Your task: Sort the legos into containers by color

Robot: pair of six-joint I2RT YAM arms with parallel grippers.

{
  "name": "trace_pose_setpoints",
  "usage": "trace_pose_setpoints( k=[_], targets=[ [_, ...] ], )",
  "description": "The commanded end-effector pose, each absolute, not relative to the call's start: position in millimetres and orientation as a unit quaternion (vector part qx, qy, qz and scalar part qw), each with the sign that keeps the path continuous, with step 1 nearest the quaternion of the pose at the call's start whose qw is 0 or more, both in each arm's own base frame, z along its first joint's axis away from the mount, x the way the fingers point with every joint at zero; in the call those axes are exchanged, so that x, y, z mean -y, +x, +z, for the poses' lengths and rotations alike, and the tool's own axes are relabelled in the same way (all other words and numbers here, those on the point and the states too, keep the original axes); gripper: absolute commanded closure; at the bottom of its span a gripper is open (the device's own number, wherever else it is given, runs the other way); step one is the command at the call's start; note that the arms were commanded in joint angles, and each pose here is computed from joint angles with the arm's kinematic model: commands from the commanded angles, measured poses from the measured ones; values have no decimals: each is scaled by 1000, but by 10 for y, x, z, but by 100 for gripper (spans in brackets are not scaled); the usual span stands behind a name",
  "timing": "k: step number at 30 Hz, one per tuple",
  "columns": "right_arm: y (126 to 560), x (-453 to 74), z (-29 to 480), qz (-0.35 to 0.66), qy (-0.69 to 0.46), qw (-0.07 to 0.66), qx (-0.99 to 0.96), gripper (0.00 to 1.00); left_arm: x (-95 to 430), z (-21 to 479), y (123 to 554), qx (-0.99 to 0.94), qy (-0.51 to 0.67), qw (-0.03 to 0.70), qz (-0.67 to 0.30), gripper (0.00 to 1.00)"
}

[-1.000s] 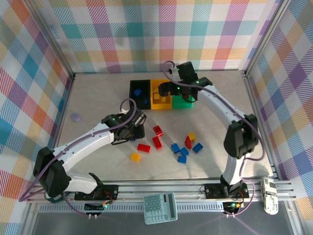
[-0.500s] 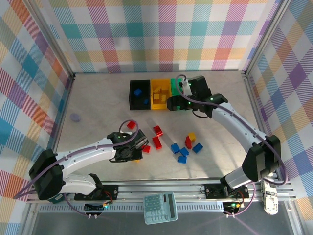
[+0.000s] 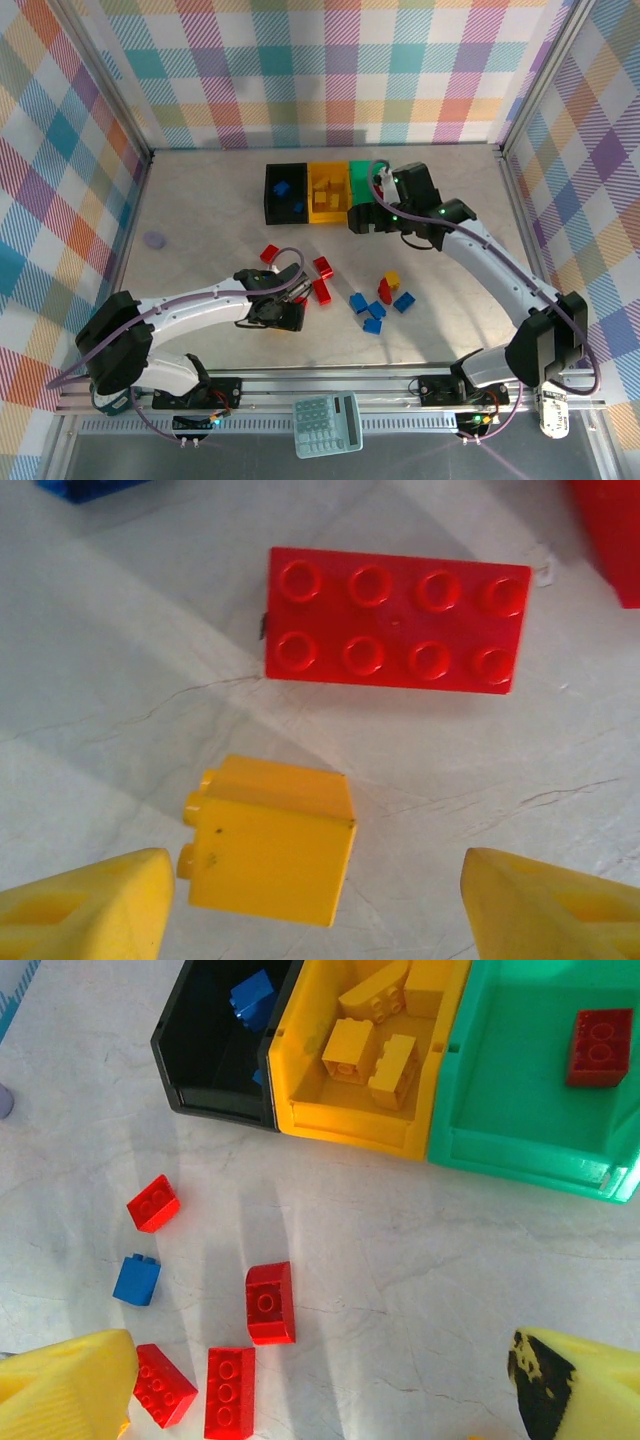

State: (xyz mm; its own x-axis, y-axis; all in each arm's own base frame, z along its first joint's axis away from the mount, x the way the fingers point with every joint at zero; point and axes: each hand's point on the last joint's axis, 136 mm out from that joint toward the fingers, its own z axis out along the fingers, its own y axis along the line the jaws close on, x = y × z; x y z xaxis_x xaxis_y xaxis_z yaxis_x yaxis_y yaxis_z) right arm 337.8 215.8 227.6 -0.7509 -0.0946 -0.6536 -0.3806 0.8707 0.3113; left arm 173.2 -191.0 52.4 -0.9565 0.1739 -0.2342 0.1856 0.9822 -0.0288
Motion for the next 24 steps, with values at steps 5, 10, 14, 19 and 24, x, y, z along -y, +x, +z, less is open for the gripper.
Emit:
trace_pose_setpoints(
  k=[5,10,14,19,24],
  targets=[
    [3274,-2063,2328,208,-124,332,-912,4,1834,369,1723,-988,125,89,-14,26],
    [3244,-2039,2303,207,-120,330,-913,4,1741,315,1732,-990,118,82,0,27],
    [3230,-2024,2276,205,-118,327,-915,4,1723,294,1736,-990,116,80,-1,28],
    [3228,-2014,2284,203,-117,328,-915,4,1716,264,1718,-991,114,74,-2,30],
    [3231,-2006,2291,201,-116,329,-915,4,1775,198,1679,-992,112,60,-16,39]
  ],
)
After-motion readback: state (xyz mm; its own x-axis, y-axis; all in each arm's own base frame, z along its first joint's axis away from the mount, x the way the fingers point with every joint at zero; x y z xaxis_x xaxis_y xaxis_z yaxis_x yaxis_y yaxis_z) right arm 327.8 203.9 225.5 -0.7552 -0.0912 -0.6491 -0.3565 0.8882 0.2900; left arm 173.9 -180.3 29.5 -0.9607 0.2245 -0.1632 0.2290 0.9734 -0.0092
